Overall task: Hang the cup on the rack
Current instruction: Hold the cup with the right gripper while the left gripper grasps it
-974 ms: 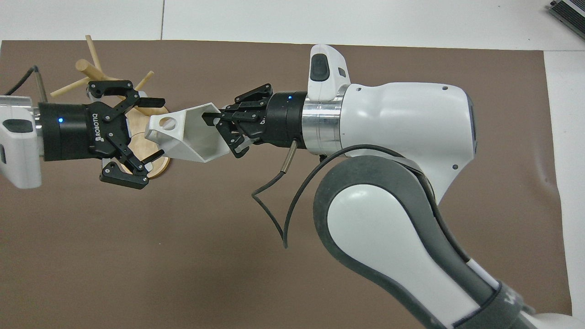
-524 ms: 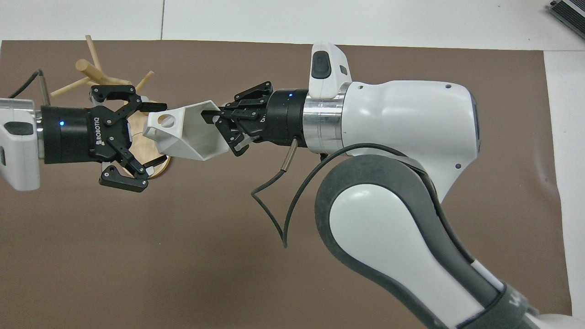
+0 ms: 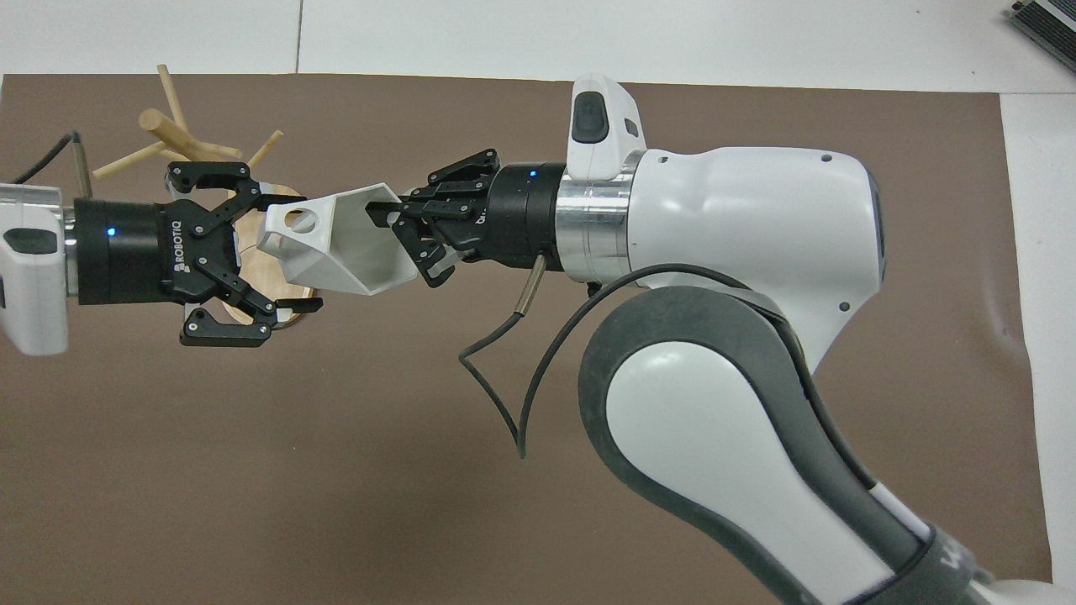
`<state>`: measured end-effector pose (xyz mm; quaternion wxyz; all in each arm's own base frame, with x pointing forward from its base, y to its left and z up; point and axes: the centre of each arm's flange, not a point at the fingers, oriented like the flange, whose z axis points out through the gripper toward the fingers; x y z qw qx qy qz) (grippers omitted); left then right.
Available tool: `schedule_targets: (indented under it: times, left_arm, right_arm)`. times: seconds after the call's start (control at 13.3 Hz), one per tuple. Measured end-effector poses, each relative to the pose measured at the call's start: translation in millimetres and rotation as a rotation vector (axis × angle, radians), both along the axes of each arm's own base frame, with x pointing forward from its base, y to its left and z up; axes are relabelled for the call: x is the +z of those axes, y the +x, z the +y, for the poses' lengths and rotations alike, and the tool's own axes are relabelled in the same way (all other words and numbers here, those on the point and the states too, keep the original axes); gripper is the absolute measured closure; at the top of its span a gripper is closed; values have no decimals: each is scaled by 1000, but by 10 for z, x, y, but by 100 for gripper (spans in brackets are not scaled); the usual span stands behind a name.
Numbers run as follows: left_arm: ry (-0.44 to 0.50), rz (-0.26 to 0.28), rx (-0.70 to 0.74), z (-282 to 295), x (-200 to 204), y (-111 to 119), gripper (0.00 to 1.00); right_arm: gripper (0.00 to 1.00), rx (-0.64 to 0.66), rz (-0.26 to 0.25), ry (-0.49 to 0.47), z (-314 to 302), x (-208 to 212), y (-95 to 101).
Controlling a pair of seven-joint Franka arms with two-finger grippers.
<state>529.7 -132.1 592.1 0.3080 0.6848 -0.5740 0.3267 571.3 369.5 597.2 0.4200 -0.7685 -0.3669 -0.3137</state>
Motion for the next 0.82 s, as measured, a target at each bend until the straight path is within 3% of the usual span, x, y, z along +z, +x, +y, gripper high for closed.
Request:
schedule_targets:
  times: [0.67,0.75,0.82]
  left_arm:
    - [-24,-2,-19,-142,15,-30,0]
    - [-26,-4,-22,-158,15,-33,1]
    - [-31,-7,-18,-161,15,-29,11]
  right_arm:
    - [96,-10,15,4,-8,9,5]
    - [96,-13,16,5,-17,17,11]
    - [96,-11,17,5,-21,23,11]
